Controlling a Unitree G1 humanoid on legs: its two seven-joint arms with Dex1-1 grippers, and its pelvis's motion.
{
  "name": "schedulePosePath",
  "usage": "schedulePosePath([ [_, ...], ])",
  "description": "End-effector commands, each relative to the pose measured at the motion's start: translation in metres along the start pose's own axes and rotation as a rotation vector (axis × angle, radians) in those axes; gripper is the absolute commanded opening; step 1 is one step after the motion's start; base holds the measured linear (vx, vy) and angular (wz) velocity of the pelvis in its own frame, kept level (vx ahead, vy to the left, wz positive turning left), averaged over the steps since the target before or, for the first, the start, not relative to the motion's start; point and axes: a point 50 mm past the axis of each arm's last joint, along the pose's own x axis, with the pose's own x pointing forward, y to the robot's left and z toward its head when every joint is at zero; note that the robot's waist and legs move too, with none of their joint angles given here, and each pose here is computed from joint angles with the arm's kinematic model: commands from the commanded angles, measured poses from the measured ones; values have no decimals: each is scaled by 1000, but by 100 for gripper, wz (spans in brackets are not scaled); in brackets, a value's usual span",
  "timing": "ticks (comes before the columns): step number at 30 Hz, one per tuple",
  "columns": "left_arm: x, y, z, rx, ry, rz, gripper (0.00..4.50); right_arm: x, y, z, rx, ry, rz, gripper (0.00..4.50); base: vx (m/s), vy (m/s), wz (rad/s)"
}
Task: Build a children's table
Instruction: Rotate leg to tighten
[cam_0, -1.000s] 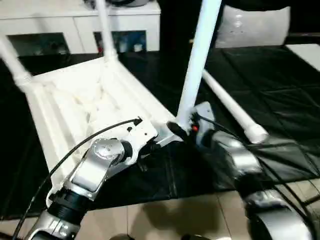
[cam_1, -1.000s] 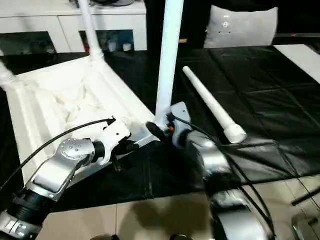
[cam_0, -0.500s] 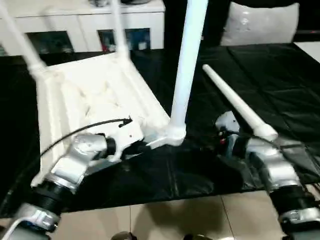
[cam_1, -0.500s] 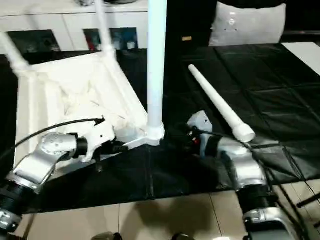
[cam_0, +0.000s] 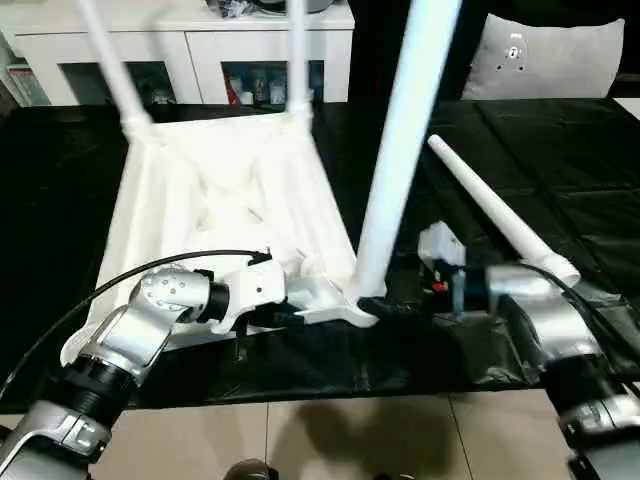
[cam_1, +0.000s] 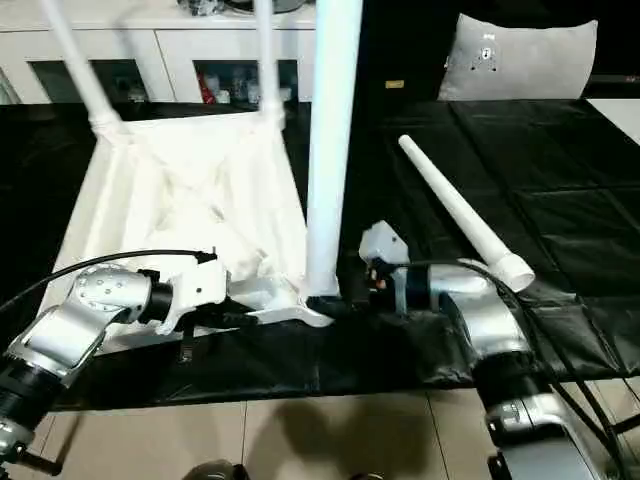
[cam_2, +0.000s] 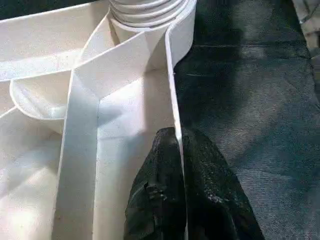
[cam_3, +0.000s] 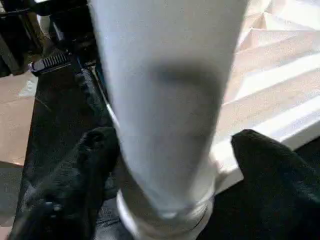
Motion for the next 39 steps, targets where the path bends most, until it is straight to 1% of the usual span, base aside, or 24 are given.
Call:
schedulePosePath([
  [1, 7, -6, 2, 52, 23, -83, 0, 3, 0, 0, -18, 29, 33, 360, 0, 0, 0],
  [4, 7, -6, 2, 53, 23, -86, 0, 3, 1, -1, -11, 32, 42, 338, 0, 0, 0],
  [5, 7, -6, 2, 53, 24, -87, 0, 3, 1, -2, -9, 38, 46, 338, 0, 0, 0],
  [6, 7, -6, 2, 53, 24, -87, 0, 3, 1, -2, -9, 38, 46, 316, 0, 0, 0],
  [7, 7, -6, 1, 54, 27, -88, 0, 3, 1, -4, -5, 52, 56, 303, 0, 0, 0],
  [11, 7, -6, 0, 53, 30, -91, 0, 4, 2, -6, 3, 70, 76, 287, 0, 0, 0],
  [12, 7, -6, 0, 52, 31, -91, 0, 4, 2, -7, 4, 73, 78, 272, 0, 0, 0],
  [16, 7, -6, -1, 49, 33, -91, 0, 6, 3, -9, 13, 78, 81, 264, 0, 0, 0],
  [21, 7, -7, -1, 29, 16, -93, 0, 9, 6, -11, 41, 74, 101, 264, 0, 0, 0],
  [22, 7, -7, 0, 12, 3, -88, 0, 10, 7, -12, 61, 66, 107, 264, 0, 0, 0],
  [25, 10, -6, 5, -93, -51, 2, 0, 18, 15, -21, 149, 69, 78, 264, 0, 0, 0],
  [27, 13, -6, 9, -159, -78, 62, 0, 26, 17, -29, 181, 87, 18, 264, 0, 0, 0],
  [28, 13, -6, 9, -159, -78, 62, 0, 26, 17, -29, 181, 87, 18, 264, 0, 0, 0],
  [29, 14, -6, 11, -181, -86, 86, 0, 30, 18, -31, 194, 91, -13, 263, 0, 0, 0],
  [31, 25, -6, 23, -270, -140, 174, 0, 49, 12, -33, 285, 35, -181, 263, 0, 0, 0],
  [32, 26, -5, 25, -280, -146, 184, 0, 51, 12, -34, 296, 30, -201, 263, 0, 0, 0],
  [34, 33, -4, 35, -337, -174, 239, 0, 63, 9, -34, 362, 8, -304, 263, -51, 15, -16],
  [36, 37, -2, 41, -357, -174, 288, 0, 71, 8, -34, 389, 3, -357, 263, -26, 10, -8],
  [38, 50, 8, 55, -360, -172, 404, 0, 87, 4, -35, 473, 2, -510, 263, 0, 0, 0],
  [39, 54, 10, 59, -354, -171, 430, 0, 92, 3, -35, 498, 3, -550, 263, 0, 0, 0],
])
